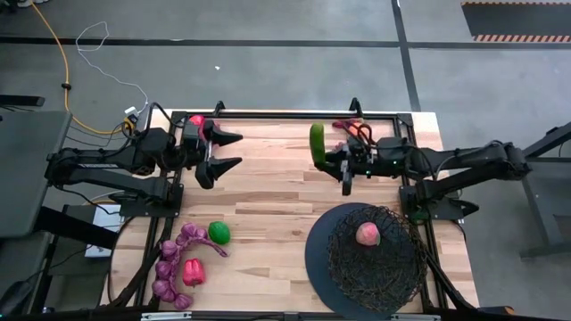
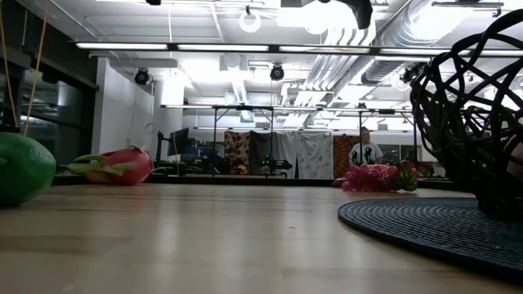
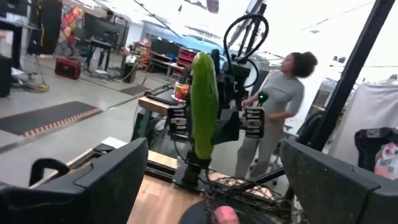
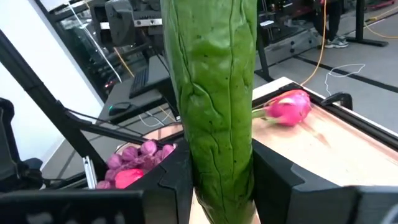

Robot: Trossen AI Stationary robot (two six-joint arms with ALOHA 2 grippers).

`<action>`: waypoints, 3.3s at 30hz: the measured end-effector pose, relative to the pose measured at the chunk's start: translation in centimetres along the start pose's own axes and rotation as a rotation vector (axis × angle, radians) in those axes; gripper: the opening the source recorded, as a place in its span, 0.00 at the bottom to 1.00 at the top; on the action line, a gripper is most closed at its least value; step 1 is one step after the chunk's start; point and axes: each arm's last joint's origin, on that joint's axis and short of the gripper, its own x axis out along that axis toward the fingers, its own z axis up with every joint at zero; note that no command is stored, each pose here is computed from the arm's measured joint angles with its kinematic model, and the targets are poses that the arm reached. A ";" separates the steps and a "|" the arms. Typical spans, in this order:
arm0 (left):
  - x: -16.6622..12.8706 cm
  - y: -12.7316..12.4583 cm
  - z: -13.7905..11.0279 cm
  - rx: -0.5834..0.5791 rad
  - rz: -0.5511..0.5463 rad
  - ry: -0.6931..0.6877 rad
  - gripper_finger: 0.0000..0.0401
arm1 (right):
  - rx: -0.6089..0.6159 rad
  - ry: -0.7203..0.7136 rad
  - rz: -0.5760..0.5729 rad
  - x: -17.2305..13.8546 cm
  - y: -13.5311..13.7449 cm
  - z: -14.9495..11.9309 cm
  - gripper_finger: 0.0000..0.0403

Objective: Build produce basket
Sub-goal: Put the green cucumber into the basket

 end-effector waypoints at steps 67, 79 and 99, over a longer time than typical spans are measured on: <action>0.3 0.4 -0.5 0.047 0.090 0.025 0.89 | 0.274 1.094 0.141 -10.9 10.2 -3.9 0.30; 0.3 0.5 -0.6 0.107 0.114 0.037 0.89 | 0.152 1.372 0.018 -11.8 12.2 -12.8 0.30; 0.3 0.5 -0.6 0.167 0.141 0.031 0.89 | -0.244 1.624 0.251 -10.2 13.7 -20.7 0.30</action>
